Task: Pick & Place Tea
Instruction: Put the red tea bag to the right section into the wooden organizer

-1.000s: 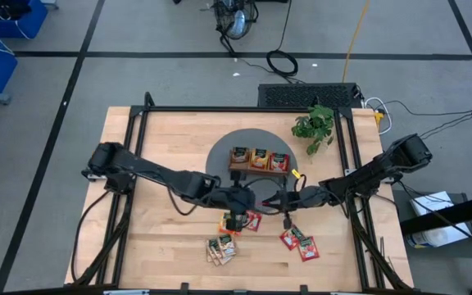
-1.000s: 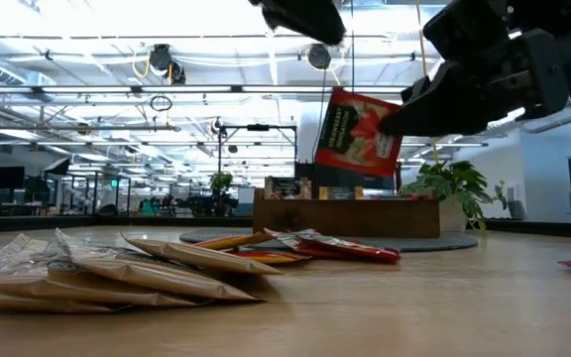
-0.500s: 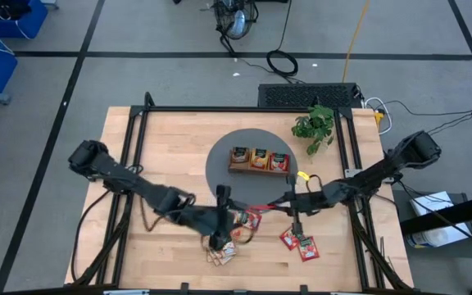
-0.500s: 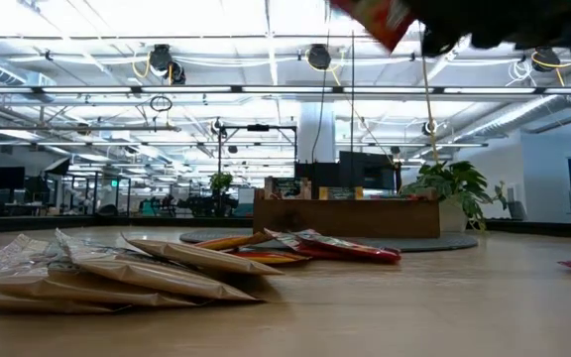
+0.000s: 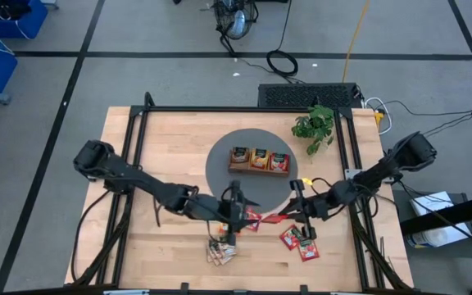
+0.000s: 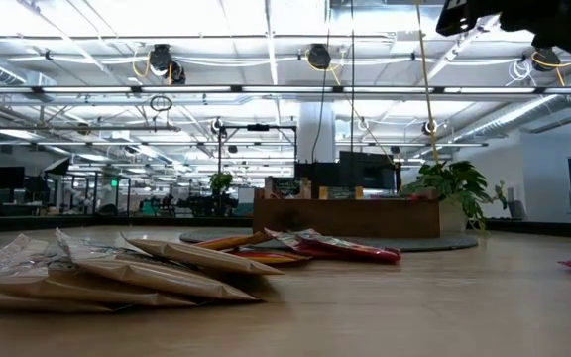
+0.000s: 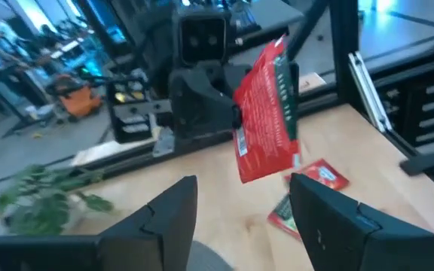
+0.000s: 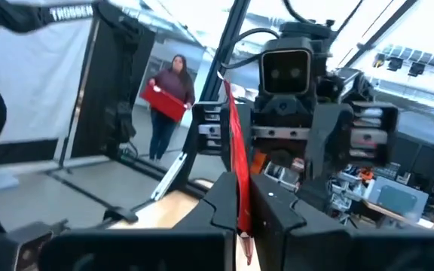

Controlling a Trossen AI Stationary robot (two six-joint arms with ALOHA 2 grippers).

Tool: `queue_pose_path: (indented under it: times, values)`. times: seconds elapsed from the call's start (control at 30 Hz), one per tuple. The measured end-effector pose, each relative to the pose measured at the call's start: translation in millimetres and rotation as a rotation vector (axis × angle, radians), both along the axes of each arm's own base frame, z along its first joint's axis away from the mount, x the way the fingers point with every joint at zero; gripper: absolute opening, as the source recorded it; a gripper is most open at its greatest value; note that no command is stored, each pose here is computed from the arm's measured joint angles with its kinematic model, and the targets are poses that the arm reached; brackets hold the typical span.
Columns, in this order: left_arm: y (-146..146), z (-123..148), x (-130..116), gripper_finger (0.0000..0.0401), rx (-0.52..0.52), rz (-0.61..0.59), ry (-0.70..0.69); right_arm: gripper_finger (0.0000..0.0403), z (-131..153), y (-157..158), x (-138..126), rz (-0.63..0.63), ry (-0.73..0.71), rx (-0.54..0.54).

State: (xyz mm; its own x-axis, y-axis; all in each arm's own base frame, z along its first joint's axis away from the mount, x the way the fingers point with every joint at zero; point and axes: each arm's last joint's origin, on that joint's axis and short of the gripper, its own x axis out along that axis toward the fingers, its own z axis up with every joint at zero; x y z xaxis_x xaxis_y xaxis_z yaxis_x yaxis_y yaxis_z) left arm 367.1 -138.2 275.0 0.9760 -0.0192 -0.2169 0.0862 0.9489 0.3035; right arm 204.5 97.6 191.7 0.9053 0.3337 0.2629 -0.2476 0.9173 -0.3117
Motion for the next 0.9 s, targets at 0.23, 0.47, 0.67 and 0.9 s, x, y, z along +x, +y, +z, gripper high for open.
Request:
queue_pose_path:
  times: [0.23, 0.47, 0.67, 0.9]
  values:
    - [1.3, -5.7, 4.8, 0.0214, 0.01, -0.036, 0.005, 0.0011, -2.3, -0.1, 5.0, -0.081, 0.008, -0.017]
    - [0.3, -6.1, 4.7, 0.0185, 0.005, -0.069, 0.012, 0.0012, -2.6, -3.1, 6.5, -0.099, 0.013, -0.011]
    - [-1.2, -5.4, 4.4, 0.0103, 0.005, -0.082, 0.004, 0.0014, -2.8, -3.0, 6.4, -0.097, 0.015, -0.011]
    - [6.3, -5.8, 7.0, 0.0008, 0.011, -0.066, 0.008, 0.0014, -4.5, -3.8, 7.2, -0.103, 0.032, -0.017]
